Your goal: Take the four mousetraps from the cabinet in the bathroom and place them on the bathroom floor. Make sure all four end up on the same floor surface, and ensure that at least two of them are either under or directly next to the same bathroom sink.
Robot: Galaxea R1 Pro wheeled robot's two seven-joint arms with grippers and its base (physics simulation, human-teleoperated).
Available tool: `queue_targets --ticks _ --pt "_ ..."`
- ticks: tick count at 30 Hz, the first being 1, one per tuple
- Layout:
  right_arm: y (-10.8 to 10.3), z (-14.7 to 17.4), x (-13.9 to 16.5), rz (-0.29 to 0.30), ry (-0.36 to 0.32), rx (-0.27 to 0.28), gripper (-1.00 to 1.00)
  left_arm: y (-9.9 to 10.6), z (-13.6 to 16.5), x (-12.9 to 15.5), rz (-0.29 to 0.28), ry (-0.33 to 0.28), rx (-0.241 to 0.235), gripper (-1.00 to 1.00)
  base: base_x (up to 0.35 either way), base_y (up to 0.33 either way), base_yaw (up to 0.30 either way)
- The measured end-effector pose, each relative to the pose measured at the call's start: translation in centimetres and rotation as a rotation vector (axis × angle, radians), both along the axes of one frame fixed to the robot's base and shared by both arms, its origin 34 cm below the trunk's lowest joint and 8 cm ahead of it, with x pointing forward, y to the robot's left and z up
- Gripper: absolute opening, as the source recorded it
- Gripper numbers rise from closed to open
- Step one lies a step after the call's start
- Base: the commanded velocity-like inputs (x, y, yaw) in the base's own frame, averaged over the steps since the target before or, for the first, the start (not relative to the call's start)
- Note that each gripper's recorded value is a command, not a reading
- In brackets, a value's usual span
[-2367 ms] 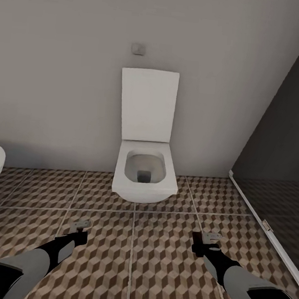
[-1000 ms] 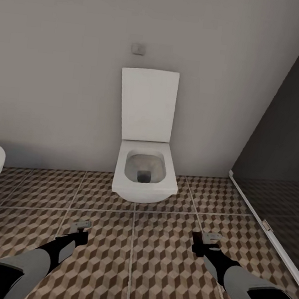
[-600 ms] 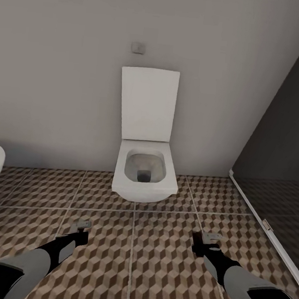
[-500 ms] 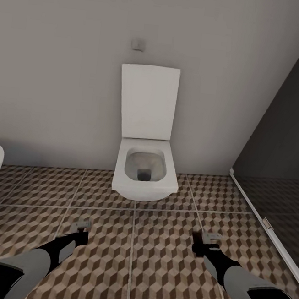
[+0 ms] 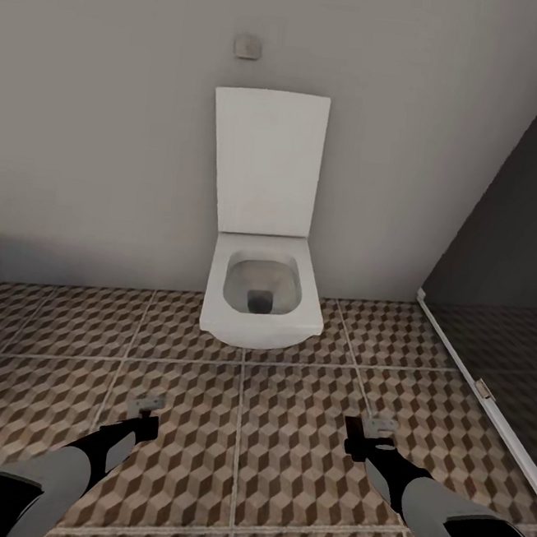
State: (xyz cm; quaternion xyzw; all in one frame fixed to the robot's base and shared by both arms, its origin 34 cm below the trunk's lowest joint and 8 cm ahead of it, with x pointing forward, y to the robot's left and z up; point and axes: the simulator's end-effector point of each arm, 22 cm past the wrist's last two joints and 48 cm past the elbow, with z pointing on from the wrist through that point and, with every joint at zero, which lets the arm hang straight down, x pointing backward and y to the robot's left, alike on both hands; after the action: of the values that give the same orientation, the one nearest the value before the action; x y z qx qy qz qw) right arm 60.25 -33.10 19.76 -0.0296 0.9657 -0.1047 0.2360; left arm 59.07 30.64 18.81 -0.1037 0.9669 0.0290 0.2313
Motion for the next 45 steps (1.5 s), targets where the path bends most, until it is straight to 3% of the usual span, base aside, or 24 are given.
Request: queue_targets --ticks 37,45 --pt "0.17 -0.38 -0.08 0.009 0.001 -0.002 -1.0 0.02 -0.39 -0.19 0.002 0.005 0.002 -1.0 0.0 0.0 0.0" --pt "0.31 -0.34 0.0 0.068 -0.041 -0.025 -1.0 -0.03 -0.41 -0.2 0.001 0.006 0.001 -1.0 0.0 0.0 0.0"
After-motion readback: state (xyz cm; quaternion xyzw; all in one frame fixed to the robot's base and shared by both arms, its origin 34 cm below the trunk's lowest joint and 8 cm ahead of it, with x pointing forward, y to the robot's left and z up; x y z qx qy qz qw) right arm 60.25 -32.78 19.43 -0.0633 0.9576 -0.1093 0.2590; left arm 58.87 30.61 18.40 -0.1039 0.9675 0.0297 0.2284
